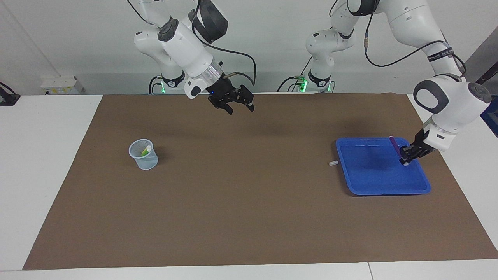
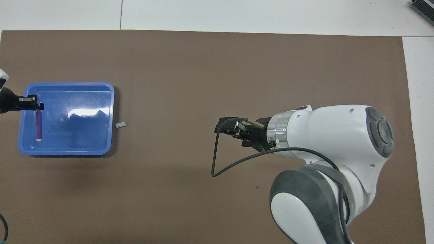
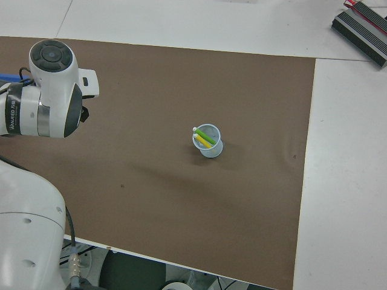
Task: Transfer and insert pens with both arms
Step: 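Lift the purple pen with the left gripper toward the right gripper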
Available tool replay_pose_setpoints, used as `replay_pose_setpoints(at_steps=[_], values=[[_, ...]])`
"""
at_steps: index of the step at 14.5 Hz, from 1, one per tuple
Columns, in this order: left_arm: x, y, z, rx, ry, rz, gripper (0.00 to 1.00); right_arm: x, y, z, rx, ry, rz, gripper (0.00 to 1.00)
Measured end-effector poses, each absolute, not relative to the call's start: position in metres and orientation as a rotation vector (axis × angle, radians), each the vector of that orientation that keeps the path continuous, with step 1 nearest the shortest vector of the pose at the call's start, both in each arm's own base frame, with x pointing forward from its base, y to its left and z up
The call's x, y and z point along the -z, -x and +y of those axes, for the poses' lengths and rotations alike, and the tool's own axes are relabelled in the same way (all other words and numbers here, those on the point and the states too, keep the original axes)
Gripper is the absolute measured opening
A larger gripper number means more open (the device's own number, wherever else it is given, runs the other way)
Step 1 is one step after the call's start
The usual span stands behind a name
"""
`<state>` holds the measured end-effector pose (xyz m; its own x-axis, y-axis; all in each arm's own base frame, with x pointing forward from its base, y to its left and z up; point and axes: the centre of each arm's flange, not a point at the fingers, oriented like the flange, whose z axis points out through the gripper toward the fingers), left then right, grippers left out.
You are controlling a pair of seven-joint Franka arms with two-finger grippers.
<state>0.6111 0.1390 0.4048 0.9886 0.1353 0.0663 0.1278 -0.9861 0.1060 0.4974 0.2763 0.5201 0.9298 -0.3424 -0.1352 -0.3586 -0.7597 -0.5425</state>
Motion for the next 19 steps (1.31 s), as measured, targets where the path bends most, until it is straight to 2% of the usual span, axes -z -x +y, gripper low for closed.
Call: replay_pose_setpoints(at_steps=[5, 11, 19], values=[[-0.471, -0.605, 0.085, -0.150, -2.955, 0.579, 0.16, -0.525, -0.497, 0.289, -0.032, 2.412, 0.626, 1.00], [-0.541, -0.586, 0.051, -0.201, -2.799, 0.985, 0.16, -0.523, -0.498, 0.293, -0.050, 2.374, 0.685, 1.00], [-0.593, -0.565, -0.036, -0.201, -2.478, 1.472, 0.16, -0.526, -0.491, 0.325, -0.027, 2.246, 0.825, 1.00]])
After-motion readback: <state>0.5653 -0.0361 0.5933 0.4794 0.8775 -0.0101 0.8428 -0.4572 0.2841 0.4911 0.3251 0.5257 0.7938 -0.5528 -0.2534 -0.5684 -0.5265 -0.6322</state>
